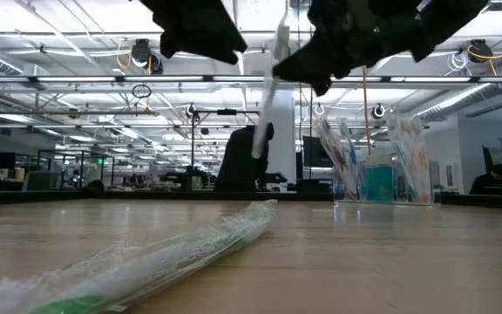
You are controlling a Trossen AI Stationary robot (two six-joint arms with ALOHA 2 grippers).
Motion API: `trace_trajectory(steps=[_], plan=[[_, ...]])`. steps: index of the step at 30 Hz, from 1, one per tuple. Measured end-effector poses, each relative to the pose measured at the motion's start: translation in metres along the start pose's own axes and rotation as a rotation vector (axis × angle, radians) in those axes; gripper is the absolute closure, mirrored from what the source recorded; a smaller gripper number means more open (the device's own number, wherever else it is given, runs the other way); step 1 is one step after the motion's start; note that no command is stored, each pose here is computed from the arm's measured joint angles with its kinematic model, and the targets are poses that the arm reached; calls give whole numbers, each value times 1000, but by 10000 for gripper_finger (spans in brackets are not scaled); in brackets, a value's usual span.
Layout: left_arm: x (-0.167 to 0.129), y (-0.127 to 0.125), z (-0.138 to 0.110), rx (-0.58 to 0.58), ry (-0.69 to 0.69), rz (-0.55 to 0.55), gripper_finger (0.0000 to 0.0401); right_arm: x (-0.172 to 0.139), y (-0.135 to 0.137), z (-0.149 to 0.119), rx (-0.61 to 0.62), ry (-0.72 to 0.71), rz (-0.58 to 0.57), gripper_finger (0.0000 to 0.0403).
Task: Pick & Place toothbrushing station
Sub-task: Put the left green toothbrush into the transparent organizer
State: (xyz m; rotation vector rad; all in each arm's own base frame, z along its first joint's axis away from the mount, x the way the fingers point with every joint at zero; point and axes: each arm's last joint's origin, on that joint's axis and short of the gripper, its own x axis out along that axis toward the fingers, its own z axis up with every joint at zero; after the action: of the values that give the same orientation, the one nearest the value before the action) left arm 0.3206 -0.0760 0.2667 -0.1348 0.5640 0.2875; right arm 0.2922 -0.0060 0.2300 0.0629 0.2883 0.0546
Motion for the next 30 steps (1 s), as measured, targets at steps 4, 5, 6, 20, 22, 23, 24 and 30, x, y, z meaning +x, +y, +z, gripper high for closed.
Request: trace_trajectory(steps=[4,5,6,20,22,23,24,30], plan=[[2,4,-1,-14,24,9,249,-24,-11,6,-64,76,-297,380],[3,6,0,-17,21,13,249,-31,-13,8,-76,89,-373,380],[3,7,0,-18,21,16,249,-38,-16,10,-85,87,-450,379],[11,25,6,-24,25,71,249,-93,-49,16,86,116,-968,377],[11,26,5,-16,28,74,249,-95,-53,12,123,138,-991,377],[11,26,5,-11,30,74,249,-95,-55,10,140,146,-1002,377],[11,26,5,-3,31,74,249,-95,-57,8,153,158,-1012,377],[11,26,5,26,32,74,249,-93,-69,1,177,202,-1059,377]])
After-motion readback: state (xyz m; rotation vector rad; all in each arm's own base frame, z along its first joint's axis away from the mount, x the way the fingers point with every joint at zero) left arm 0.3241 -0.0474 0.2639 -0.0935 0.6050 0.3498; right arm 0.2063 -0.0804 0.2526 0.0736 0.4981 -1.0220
